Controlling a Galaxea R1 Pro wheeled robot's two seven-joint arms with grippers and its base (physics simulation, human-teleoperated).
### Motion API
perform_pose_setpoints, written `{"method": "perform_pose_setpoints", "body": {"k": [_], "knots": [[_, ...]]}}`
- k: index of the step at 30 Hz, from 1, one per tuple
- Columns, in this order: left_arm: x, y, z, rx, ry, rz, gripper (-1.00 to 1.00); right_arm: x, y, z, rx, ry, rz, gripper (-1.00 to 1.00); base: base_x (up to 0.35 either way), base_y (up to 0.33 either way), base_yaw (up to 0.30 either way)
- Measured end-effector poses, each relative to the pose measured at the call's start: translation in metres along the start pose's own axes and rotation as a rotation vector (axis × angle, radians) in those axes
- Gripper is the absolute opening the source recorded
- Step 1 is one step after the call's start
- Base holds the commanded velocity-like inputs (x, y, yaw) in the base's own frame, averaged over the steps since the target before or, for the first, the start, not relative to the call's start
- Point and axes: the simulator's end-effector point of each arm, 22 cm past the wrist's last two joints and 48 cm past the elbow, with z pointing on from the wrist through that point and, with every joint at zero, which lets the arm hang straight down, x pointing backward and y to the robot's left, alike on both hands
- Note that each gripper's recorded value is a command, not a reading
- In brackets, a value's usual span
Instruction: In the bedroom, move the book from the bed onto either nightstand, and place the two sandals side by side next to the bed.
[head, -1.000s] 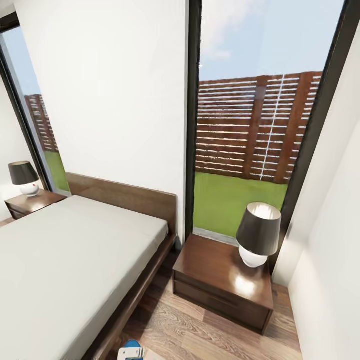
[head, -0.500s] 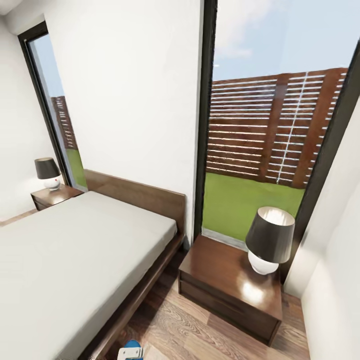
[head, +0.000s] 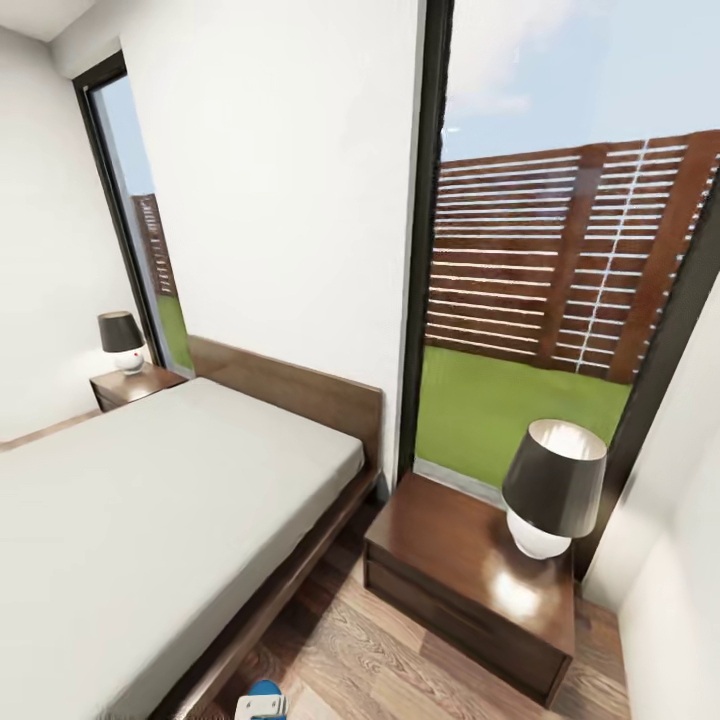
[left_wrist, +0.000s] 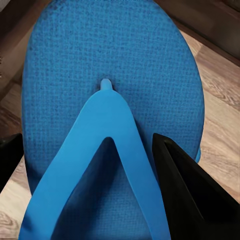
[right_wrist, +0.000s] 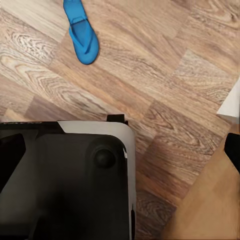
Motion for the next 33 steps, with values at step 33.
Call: {"method": "perform_pose_setpoints", "body": {"k": [33], "knots": [[0.0,0.0,0.0,0.0,0.0,0.0,-1.0,0.0,0.0,0.0,0.0,0.0,0.0,1.0,0.0,-0.079,0.177]]}}
